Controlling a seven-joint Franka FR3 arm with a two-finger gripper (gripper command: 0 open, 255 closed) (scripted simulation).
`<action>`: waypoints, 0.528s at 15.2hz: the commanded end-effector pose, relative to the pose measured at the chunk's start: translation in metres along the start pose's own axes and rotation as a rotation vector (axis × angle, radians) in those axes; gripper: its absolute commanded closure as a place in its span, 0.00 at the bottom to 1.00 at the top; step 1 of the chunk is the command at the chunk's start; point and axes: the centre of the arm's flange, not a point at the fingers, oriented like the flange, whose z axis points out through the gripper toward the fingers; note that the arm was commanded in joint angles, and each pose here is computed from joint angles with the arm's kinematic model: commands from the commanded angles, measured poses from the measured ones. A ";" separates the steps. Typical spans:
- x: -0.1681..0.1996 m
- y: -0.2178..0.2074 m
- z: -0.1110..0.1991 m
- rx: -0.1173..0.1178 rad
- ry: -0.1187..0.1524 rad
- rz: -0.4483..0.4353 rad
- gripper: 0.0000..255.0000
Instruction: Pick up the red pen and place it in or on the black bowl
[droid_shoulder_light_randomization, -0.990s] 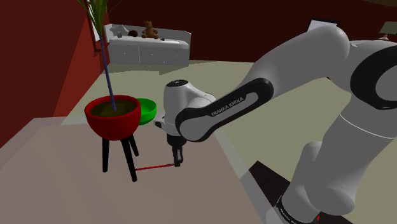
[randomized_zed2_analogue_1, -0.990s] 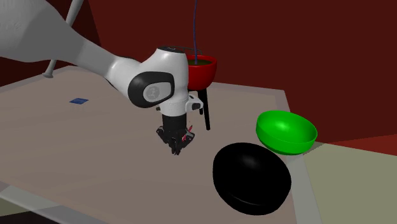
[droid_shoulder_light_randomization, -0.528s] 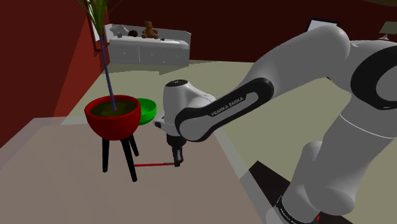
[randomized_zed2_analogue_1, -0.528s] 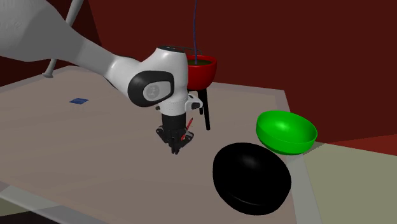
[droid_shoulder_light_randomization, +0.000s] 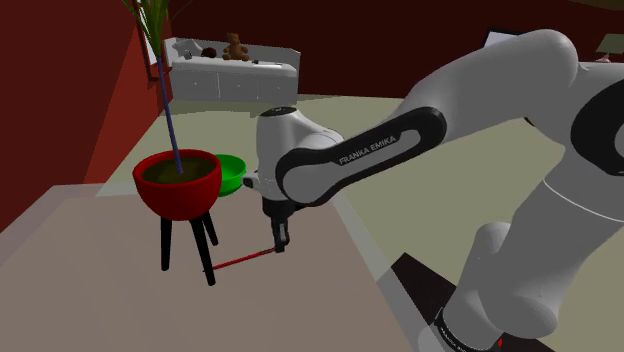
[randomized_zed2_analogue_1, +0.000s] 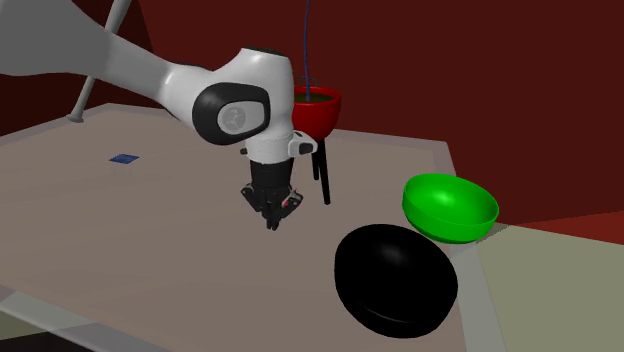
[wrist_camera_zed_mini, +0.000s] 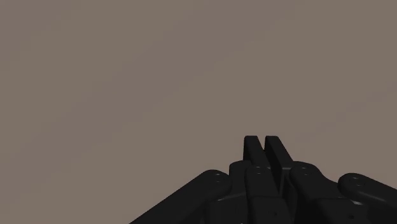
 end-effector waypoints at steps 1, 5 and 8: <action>0.000 0.000 -0.010 0.000 0.000 0.000 1.00; -0.001 0.000 -0.031 0.000 0.000 0.000 1.00; -0.002 -0.001 -0.047 0.000 0.000 0.000 1.00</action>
